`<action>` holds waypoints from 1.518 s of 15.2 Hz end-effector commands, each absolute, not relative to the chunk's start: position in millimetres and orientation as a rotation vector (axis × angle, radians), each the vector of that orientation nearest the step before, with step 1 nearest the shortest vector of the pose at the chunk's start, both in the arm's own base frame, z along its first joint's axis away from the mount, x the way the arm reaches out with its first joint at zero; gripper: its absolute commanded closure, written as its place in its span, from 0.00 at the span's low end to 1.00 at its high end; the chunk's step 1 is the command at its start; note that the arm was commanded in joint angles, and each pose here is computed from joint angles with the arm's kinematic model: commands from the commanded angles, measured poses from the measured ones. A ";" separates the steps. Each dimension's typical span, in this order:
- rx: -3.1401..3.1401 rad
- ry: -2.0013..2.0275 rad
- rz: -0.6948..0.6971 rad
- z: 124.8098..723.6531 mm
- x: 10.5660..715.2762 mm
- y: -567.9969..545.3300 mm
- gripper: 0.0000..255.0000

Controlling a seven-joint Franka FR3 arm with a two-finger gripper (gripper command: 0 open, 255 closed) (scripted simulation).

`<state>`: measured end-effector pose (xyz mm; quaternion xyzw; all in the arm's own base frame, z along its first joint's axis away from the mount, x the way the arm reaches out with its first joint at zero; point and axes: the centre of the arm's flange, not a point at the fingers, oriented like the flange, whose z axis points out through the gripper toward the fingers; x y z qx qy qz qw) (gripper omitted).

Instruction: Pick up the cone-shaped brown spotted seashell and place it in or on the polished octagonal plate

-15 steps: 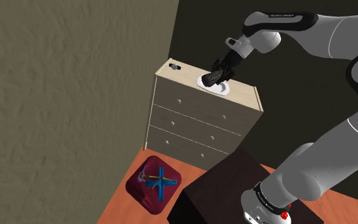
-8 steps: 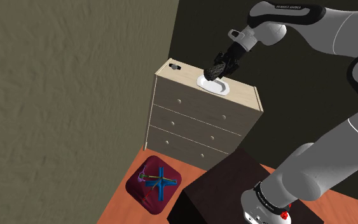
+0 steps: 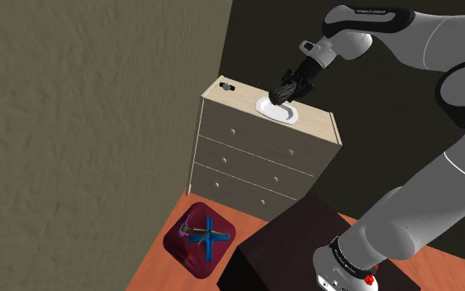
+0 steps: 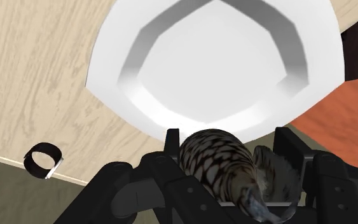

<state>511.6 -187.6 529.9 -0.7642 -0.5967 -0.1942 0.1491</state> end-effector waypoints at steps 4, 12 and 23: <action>-2.196 -1.716 -0.559 503.1 511.4 -188.3 1.00; -2.196 -1.716 -0.559 480.2 511.4 -188.3 1.00; -2.196 -1.716 -0.559 491.8 509.8 -194.4 0.00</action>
